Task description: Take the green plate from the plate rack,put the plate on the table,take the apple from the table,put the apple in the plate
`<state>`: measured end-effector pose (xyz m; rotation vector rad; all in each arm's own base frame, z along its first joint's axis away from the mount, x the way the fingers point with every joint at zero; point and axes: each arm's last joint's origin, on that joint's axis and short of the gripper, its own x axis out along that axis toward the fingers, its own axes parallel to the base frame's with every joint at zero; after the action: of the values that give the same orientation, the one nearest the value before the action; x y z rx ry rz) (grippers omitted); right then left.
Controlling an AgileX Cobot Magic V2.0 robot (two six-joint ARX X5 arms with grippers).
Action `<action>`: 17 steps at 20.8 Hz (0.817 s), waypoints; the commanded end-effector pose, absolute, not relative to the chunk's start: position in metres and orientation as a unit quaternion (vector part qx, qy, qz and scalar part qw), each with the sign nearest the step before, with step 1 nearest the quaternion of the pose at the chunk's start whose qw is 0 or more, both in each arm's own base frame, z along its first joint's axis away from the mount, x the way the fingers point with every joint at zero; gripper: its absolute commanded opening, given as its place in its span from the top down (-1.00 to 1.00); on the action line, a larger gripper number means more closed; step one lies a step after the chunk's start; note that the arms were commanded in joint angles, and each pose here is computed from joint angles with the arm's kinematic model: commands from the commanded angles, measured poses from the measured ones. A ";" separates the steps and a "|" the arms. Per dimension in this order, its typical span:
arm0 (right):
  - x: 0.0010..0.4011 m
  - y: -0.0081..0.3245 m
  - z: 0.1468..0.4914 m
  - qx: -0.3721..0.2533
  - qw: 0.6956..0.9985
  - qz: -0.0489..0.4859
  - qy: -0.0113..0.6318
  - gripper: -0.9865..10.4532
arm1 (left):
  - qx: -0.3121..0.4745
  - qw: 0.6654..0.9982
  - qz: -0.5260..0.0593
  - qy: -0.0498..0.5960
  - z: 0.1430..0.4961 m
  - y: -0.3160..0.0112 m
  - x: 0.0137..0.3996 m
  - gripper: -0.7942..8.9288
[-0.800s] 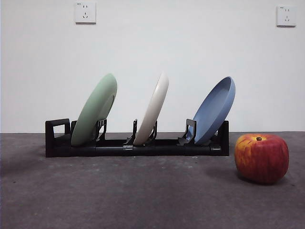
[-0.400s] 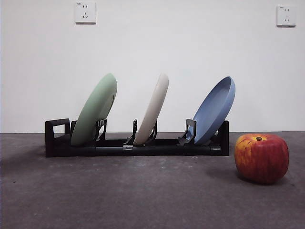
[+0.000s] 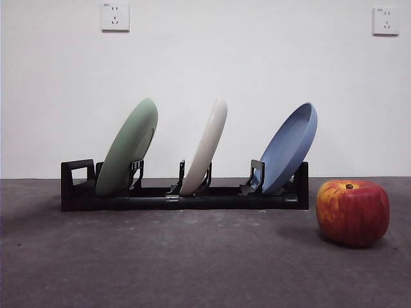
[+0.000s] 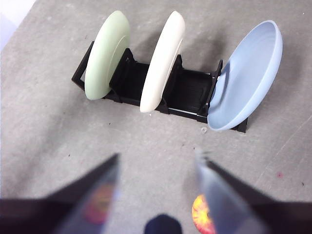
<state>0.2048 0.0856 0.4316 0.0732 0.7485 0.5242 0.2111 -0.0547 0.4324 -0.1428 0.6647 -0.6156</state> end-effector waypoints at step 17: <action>0.213 0.089 0.436 0.029 0.902 0.241 0.357 -0.22 | 0.022 0.883 -0.199 0.424 0.390 -0.132 0.367 0.06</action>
<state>0.2125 0.0877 0.4356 0.0647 0.7426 0.4998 0.3654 -0.1297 0.3932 0.0317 0.8698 -0.4093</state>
